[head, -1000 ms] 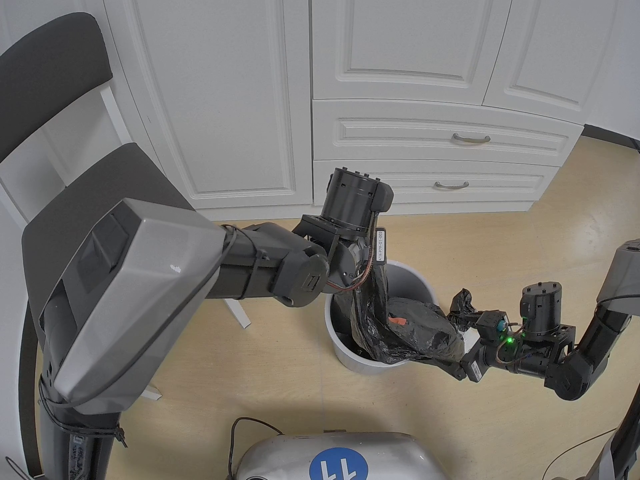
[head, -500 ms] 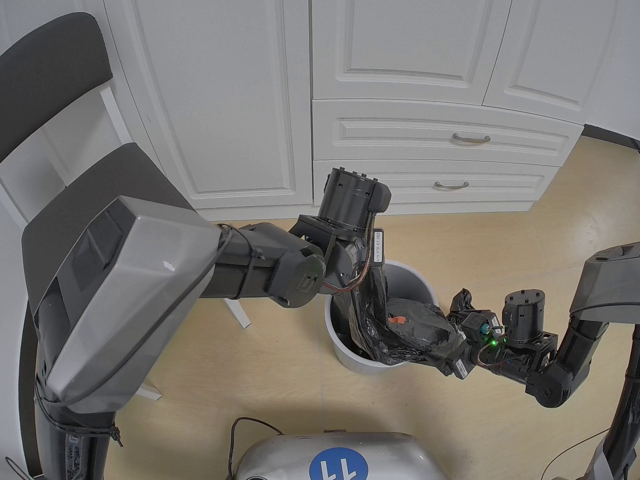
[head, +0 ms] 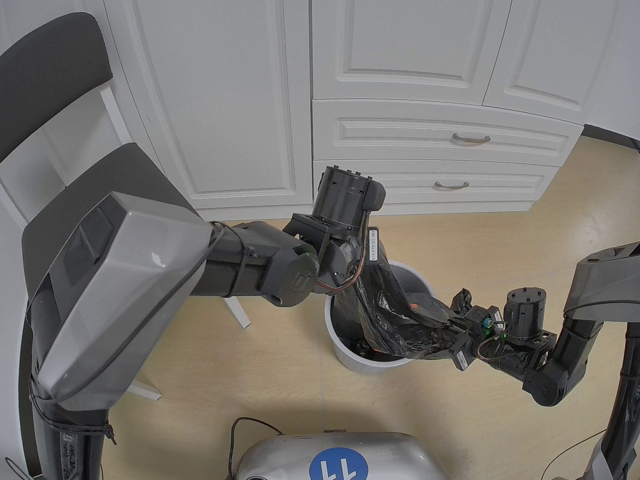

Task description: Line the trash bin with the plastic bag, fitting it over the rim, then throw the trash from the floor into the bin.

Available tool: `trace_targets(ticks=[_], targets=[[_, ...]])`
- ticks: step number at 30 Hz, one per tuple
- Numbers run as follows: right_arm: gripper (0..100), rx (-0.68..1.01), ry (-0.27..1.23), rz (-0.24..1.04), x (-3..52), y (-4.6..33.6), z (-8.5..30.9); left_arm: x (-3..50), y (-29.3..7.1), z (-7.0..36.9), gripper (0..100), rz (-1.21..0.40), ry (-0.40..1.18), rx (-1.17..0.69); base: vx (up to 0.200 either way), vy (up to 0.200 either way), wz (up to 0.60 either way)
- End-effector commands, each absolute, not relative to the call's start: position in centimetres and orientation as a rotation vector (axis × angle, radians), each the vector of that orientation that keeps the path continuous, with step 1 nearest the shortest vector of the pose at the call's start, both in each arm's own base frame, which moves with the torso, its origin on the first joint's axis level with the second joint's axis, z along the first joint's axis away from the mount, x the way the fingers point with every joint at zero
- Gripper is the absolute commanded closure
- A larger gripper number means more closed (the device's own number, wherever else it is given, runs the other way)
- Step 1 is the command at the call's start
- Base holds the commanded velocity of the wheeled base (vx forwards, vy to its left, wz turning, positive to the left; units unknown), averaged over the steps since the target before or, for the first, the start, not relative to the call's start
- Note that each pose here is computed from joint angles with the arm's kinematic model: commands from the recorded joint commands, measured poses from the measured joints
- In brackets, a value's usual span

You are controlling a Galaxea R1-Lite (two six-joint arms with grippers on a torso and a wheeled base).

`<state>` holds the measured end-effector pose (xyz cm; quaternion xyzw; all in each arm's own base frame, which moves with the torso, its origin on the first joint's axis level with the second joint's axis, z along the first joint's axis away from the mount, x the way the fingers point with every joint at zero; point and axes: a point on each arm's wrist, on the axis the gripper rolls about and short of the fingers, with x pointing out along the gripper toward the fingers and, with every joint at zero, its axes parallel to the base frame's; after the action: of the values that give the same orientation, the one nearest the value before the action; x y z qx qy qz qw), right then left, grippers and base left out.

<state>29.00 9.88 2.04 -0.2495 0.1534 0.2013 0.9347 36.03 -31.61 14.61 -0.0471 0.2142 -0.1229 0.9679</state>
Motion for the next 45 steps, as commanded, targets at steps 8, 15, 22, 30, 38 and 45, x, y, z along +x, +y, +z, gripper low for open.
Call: trace_targets(ticks=[8,15,22,30,38,45], targets=[[100,-0.472,0.289,0.334,31.0,8.2,2.5,34.7,-30.3,11.0,100,-0.19,0.542,-0.157,0.0,0.0,0.0],[100,-0.372,0.317,0.302,32.1,7.5,3.1,33.4,-28.2,8.1,100,-0.179,0.526,-0.187,0.0,0.0,0.0],[100,-0.35,0.362,0.363,30.1,7.6,5.3,29.8,-26.1,7.8,100,-0.197,0.578,-0.146,0.0,0.0,0.0],[100,-0.378,0.434,0.442,25.9,7.1,8.8,27.2,-23.8,7.1,100,-0.25,0.657,-0.125,0.0,0.0,0.0],[100,-0.493,0.495,0.518,23.7,6.8,9.6,25.6,-22.7,6.1,100,-0.278,0.729,-0.098,0.0,0.0,0.0],[100,-0.514,0.551,0.565,24.2,8.1,7.8,25.6,-22.6,4.5,100,-0.265,0.773,-0.072,0.0,0.0,0.0]])
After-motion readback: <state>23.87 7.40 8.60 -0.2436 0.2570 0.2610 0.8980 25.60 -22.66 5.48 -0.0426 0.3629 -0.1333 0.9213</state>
